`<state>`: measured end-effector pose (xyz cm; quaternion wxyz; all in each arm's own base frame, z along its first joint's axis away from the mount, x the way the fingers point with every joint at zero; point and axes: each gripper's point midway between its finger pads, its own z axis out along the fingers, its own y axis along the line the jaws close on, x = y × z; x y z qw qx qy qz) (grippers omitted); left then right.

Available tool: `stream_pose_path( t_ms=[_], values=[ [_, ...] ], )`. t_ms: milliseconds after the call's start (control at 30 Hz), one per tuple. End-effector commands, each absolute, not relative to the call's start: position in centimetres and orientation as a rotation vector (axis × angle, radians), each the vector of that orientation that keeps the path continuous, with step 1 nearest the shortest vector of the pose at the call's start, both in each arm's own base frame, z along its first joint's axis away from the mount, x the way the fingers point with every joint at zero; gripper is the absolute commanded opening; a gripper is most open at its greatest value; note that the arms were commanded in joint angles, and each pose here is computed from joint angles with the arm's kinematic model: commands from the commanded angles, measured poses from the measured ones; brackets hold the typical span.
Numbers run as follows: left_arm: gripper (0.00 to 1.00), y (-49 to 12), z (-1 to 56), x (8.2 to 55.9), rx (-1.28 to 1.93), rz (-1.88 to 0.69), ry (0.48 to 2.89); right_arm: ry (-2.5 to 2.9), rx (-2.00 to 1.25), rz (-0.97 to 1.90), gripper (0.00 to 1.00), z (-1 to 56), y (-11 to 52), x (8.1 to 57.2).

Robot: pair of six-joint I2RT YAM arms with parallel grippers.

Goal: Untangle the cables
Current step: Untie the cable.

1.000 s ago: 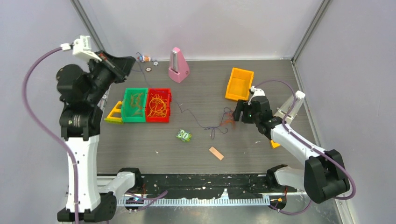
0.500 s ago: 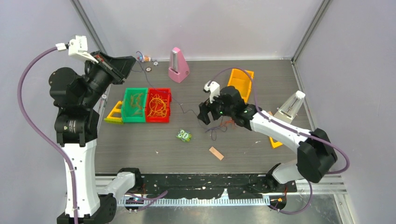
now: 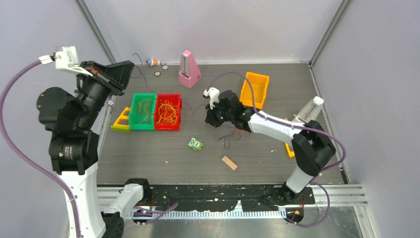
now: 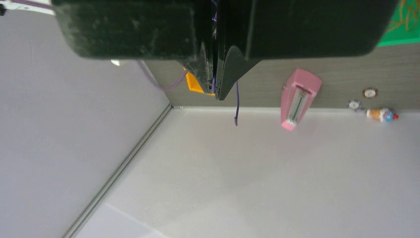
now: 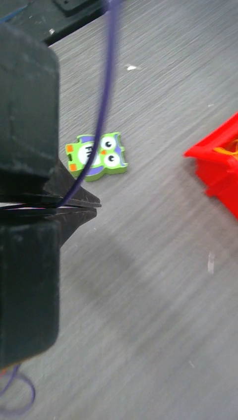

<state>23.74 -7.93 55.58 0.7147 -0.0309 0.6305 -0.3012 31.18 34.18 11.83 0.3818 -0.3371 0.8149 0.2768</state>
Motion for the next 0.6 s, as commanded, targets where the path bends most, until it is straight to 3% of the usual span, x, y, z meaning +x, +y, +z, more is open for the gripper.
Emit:
stream_pose_path(
  t_ms=[0, 100, 233, 567],
  values=[
    [0.0, -8.4, 48.7, 28.1, -0.117, -0.715, 1.541, 1.721, -0.686, 0.663, 0.06, 31.5, 32.8, 33.8],
    [0.0, -10.6, 43.1, 30.3, -0.123, -0.831, 1.648, 1.528, -0.598, 0.651, 0.06, 44.2, 30.1, 33.0],
    [0.0, -15.3, 36.9, 31.8, -0.056, -0.922, 1.783, 1.468, -0.532, 0.653, 0.06, 51.1, 28.1, 32.2],
    [0.0, -20.7, 36.0, 32.9, 0.116, -1.039, 1.791, 1.634, -0.389, 0.656, 0.06, 47.3, 26.2, 34.7]
  ],
)
